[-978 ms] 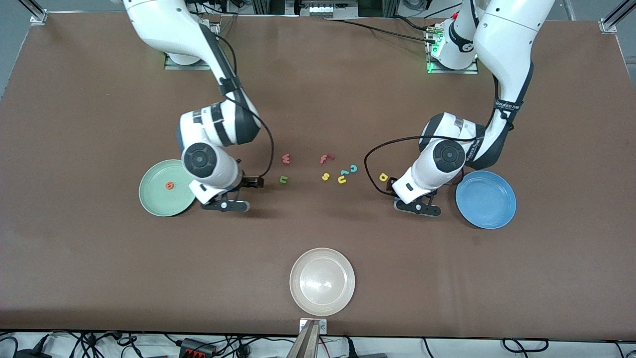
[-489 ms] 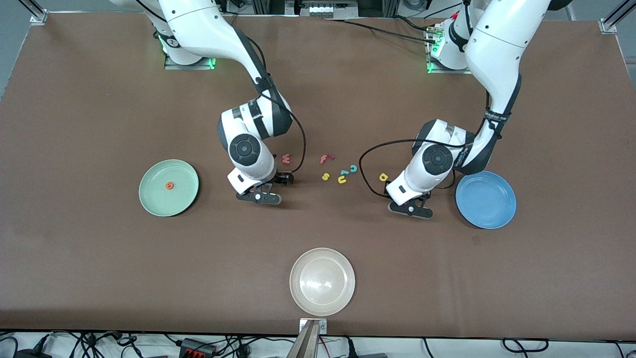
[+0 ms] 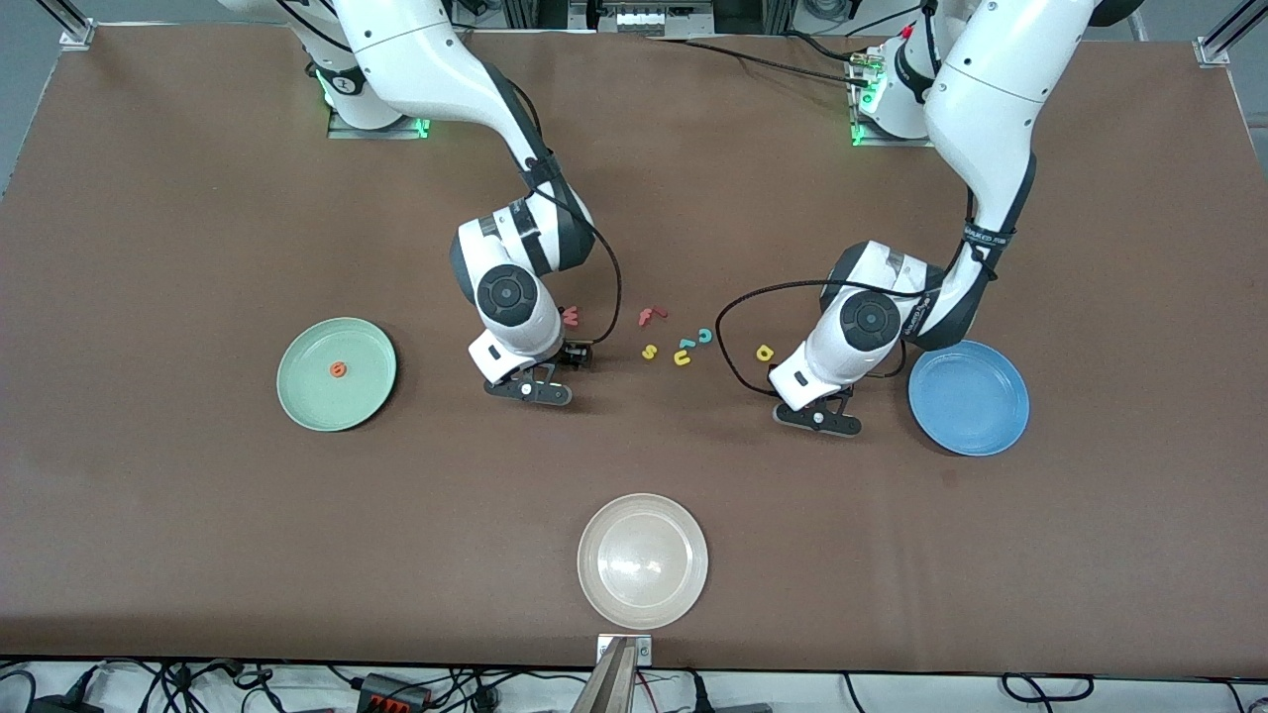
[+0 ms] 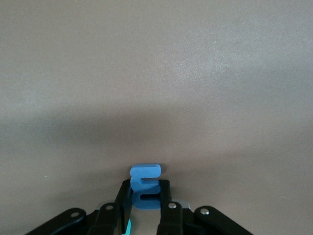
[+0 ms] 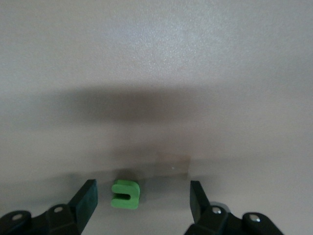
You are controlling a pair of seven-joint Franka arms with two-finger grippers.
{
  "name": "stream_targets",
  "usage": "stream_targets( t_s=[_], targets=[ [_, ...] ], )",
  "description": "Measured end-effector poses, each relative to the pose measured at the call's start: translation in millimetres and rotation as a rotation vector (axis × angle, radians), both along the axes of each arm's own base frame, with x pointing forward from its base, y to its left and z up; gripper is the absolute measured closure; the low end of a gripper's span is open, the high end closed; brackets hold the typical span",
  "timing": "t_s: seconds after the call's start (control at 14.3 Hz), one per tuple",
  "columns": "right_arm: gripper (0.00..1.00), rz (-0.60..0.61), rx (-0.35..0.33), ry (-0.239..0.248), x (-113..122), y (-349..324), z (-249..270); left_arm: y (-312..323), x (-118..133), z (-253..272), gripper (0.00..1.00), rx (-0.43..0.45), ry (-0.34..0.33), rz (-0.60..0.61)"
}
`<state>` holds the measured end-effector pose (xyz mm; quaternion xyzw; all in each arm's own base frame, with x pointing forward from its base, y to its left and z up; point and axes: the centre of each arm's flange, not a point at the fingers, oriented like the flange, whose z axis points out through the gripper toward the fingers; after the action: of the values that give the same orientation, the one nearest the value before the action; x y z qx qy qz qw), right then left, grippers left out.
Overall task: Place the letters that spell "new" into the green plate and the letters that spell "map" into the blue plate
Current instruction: 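Grasp the blue letter while the right gripper reaches the green letter, then place the blue letter on the blue plate with the left gripper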
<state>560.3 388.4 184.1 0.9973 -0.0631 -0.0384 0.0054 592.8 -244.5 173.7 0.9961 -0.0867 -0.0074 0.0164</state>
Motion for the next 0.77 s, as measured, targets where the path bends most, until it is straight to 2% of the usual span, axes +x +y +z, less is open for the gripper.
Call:
stream_targets(
  t_s=[0.21,0.35,0.56,0.7,0.77],
  targets=[
    [0.16,0.007,-0.004,0.002,-4.0,4.3,-5.8,0.6,9.0,13.3,0.73,-0.009,-0.030,0.006],
    [0.16,0.008,-0.007,0.003,-7.1,8.1,-7.5,8.7,19.2,47.0,0.73,0.007,-0.030,0.019],
    [0.19,0.003,-0.008,0.004,-8.7,10.1,-7.9,56.6,28.9,104.3,0.73,0.106,0.004,0.036],
    [0.22,0.001,-0.008,0.003,-8.8,10.2,-7.9,106.7,32.8,116.0,0.73,0.156,0.046,0.068],
    [0.27,0.001,-0.008,0.003,-8.8,10.2,-8.0,129.1,33.4,112.2,0.73,0.166,0.066,0.079]
  ],
)
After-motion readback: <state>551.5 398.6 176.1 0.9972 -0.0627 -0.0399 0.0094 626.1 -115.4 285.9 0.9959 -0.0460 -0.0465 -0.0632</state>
